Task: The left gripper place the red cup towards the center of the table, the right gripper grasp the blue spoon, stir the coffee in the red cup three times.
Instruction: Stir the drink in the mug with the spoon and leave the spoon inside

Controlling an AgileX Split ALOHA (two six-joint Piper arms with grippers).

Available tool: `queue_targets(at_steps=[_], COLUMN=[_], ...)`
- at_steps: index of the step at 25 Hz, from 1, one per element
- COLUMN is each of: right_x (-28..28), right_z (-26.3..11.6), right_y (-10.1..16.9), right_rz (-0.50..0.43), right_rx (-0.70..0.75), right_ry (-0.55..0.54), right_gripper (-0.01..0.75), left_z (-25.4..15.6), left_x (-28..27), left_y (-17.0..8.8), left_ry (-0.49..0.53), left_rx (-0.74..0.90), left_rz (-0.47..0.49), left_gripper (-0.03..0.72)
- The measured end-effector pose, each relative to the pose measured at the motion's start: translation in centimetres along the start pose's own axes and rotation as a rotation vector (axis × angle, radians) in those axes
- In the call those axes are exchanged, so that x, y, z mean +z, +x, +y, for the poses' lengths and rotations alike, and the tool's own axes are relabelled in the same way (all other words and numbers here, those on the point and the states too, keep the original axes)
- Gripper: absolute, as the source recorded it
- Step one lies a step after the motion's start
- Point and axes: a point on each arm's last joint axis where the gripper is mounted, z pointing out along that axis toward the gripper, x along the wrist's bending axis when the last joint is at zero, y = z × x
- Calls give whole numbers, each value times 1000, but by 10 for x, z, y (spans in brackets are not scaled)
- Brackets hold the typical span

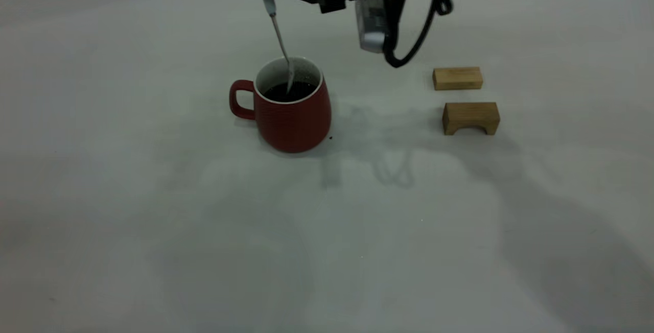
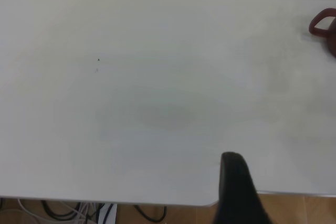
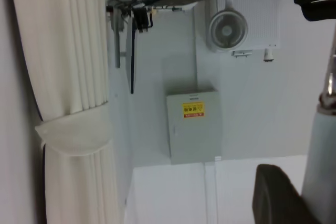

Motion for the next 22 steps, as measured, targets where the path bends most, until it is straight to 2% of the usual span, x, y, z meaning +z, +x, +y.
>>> queue_targets(at_steps=[4,15,22], right_x=[8,2,26], right_z=[10,72,74], right_y=[15,14,20], right_rz=[8,21,-6], right_rx=[-25,87,26], right_ry=[14,-36,-9], right_gripper=[128,128,128], left_z=[0,0,0], left_x=[0,0,0], left_y=[0,0,0], left_ry=[0,0,0], left_rx=[0,0,0], left_rz=[0,0,0], left_gripper=[519,519,519])
